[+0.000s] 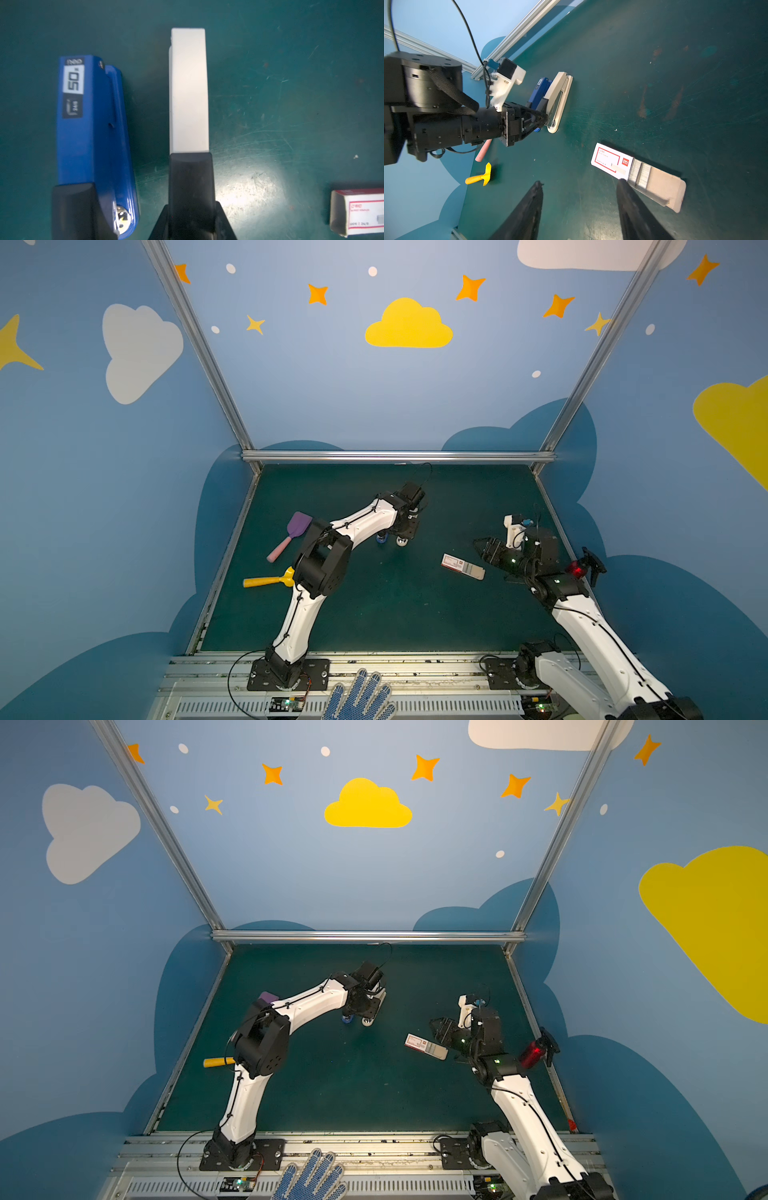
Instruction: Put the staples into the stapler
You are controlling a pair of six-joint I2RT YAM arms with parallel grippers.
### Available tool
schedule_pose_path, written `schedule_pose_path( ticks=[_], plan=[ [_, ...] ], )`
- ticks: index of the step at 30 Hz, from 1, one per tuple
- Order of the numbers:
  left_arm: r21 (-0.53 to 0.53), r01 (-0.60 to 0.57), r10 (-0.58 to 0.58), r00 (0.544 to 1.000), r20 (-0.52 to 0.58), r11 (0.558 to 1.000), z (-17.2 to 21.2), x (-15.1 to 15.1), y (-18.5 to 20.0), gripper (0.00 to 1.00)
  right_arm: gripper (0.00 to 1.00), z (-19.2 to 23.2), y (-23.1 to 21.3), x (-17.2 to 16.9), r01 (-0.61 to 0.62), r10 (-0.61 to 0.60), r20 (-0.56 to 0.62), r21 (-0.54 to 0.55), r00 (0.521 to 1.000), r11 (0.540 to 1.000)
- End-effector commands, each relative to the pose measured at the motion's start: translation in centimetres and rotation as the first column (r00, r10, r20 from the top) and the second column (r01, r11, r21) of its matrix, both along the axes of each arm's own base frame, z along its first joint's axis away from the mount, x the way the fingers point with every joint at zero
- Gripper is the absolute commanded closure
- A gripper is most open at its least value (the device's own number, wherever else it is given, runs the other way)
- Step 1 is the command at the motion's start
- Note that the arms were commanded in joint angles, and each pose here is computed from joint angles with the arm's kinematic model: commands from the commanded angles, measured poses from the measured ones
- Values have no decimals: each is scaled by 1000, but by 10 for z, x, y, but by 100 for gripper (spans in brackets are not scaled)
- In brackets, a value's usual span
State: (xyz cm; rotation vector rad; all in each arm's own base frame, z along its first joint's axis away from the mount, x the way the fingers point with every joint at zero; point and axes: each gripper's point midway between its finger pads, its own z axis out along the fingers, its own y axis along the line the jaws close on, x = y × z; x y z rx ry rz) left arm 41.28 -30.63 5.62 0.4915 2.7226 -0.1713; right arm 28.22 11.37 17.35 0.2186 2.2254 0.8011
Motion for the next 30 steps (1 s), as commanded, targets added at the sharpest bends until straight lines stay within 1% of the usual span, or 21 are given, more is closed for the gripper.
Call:
schedule_pose_path(
  ticks=[1,14,17,19,22,26,30],
  plan=[
    [52,5,4,986,-166,999,-50,-33,10,96,42,7,-2,1,8,-8,37,0,999,1000],
    [39,17,-8,976,-219,999,-70,-43,8,96,42,8,-3,0,14,-14,40,0,999,1000],
    [40,18,-9,976,-219,999,-67,-43,7,96,42,10,-4,0,15,-15,46,0,999,1000],
    [37,13,-6,980,-197,999,-59,-39,7,90,42,11,-4,0,16,-16,48,-1,999,1000],
    [34,7,-2,988,-155,999,-41,-31,5,76,42,11,-3,0,16,-16,49,3,999,1000],
    [3,10,-9,993,-116,1000,-17,-22,-1,69,41,10,-3,0,16,-16,41,10,999,1000],
    [-16,11,-12,996,-85,1000,1,-16,-4,66,41,9,-3,-1,17,-17,37,15,999,1000]
  ],
)
